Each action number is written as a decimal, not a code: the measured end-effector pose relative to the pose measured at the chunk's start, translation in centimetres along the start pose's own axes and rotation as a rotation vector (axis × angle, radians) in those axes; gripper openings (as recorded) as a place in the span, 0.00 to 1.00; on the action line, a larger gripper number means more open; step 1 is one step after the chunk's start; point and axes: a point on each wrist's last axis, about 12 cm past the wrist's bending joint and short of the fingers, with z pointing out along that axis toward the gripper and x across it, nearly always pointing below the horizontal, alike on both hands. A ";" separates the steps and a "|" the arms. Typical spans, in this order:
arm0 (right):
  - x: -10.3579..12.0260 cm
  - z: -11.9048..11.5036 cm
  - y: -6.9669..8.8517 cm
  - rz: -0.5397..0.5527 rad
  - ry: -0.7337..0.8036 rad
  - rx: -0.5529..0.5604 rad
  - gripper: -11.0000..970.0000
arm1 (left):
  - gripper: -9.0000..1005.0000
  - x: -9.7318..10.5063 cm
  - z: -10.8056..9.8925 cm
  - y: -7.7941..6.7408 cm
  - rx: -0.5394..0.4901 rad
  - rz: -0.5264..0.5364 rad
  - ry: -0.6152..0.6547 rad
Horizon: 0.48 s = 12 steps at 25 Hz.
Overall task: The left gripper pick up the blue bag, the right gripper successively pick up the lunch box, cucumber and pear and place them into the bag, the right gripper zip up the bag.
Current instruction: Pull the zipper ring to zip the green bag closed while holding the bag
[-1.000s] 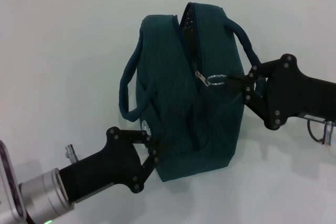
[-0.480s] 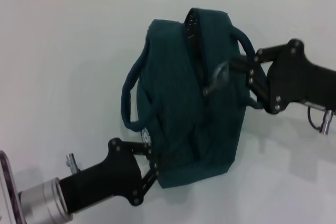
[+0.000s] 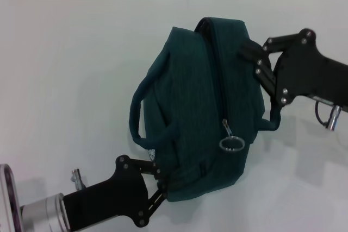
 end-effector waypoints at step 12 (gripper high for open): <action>-1.8 -2.5 -0.8 0.278 0.061 -0.248 0.08 | 0.07 -0.7 1.3 1.6 -0.026 0.023 -0.045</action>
